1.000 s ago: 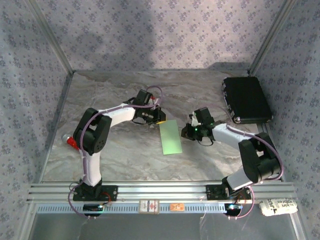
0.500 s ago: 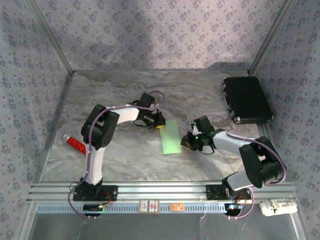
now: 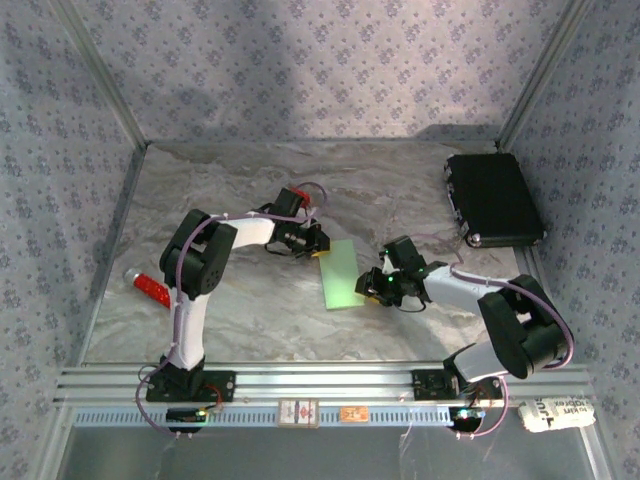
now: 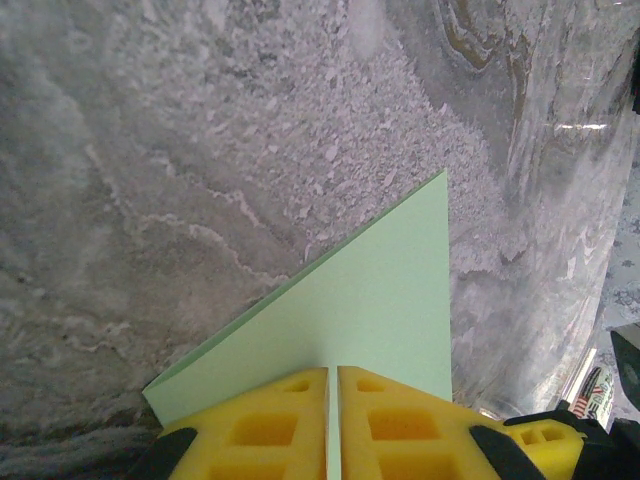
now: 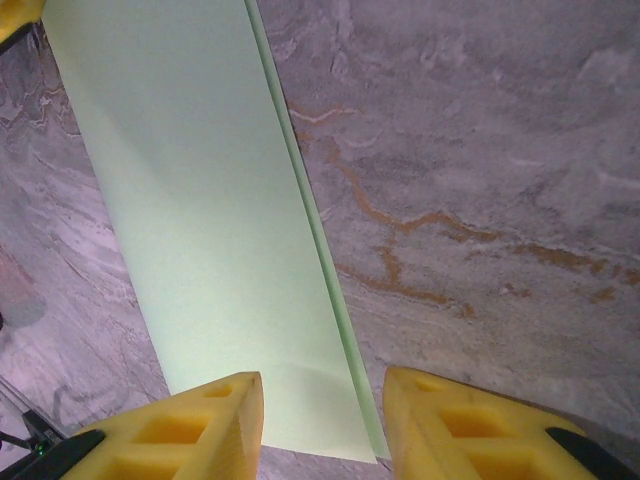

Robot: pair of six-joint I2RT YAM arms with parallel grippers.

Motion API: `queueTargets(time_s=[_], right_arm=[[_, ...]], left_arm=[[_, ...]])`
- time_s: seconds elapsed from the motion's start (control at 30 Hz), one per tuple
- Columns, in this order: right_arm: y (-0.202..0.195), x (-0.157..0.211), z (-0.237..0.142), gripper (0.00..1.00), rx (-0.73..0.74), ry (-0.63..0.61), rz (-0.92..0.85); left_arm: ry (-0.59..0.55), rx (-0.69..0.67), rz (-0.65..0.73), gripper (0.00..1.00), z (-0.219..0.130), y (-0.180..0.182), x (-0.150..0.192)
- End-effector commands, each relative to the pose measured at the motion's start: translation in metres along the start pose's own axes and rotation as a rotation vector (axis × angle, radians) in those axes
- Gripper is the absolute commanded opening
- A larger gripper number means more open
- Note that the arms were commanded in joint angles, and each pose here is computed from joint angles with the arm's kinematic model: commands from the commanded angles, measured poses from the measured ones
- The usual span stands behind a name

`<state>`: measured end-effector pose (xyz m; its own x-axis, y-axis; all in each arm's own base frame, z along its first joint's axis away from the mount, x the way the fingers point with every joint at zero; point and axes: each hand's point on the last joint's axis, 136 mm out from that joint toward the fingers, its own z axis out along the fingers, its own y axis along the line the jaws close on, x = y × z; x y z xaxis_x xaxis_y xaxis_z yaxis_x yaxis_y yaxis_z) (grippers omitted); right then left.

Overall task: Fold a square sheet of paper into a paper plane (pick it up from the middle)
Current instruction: Fold the triangle a second time at the center of the table.

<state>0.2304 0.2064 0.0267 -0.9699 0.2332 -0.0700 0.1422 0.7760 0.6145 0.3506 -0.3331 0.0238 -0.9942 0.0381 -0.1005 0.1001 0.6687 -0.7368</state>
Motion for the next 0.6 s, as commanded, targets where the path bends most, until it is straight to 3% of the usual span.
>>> queueTargets(time_s=[0.0,0.57], right_arm=[[0.0,0.005,0.0,0.39,0.003,0.027,0.017],[0.001,0.015,0.003,0.33,-0.019,0.06,0.016]], left_arm=[[0.048,-0.086,-0.063,0.11,0.006,0.032,0.018],[0.044,-0.067,-0.078,0.1,0.007,0.03,0.015]])
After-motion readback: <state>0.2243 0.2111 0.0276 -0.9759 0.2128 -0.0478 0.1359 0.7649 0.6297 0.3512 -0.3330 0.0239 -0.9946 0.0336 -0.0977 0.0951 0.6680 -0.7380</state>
